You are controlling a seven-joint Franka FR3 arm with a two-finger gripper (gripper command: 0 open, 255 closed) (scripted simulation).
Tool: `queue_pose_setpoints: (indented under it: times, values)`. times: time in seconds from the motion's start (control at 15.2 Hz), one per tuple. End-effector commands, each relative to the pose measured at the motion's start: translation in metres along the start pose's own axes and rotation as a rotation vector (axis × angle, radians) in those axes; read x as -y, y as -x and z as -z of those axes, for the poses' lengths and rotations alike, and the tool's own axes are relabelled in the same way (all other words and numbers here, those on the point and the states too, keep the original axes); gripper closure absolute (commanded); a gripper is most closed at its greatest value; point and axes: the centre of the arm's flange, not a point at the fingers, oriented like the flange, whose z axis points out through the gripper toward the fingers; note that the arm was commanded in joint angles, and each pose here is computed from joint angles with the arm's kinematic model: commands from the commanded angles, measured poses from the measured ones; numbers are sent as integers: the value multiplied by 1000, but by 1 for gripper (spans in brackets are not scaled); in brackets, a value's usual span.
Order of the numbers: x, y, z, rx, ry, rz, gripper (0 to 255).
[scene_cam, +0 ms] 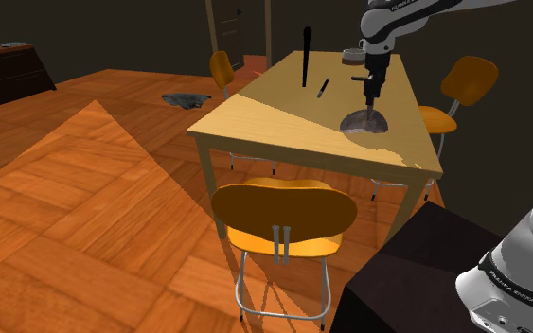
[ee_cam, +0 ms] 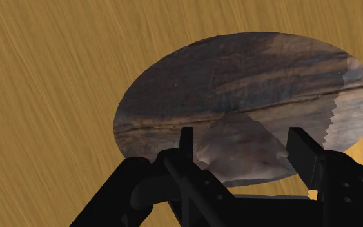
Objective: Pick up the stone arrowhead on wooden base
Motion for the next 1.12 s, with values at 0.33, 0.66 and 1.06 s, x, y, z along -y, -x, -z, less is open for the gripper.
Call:
queue_pose_setpoints:
  times: [0.33, 0.66, 1.06]
  values:
    - [-3, 2, 30, 2, -1, 1, 255]
    - [-6, 5, 56, 2, -1, 1, 255]
    - [-8, 7, 78, 2, -1, 1, 255]
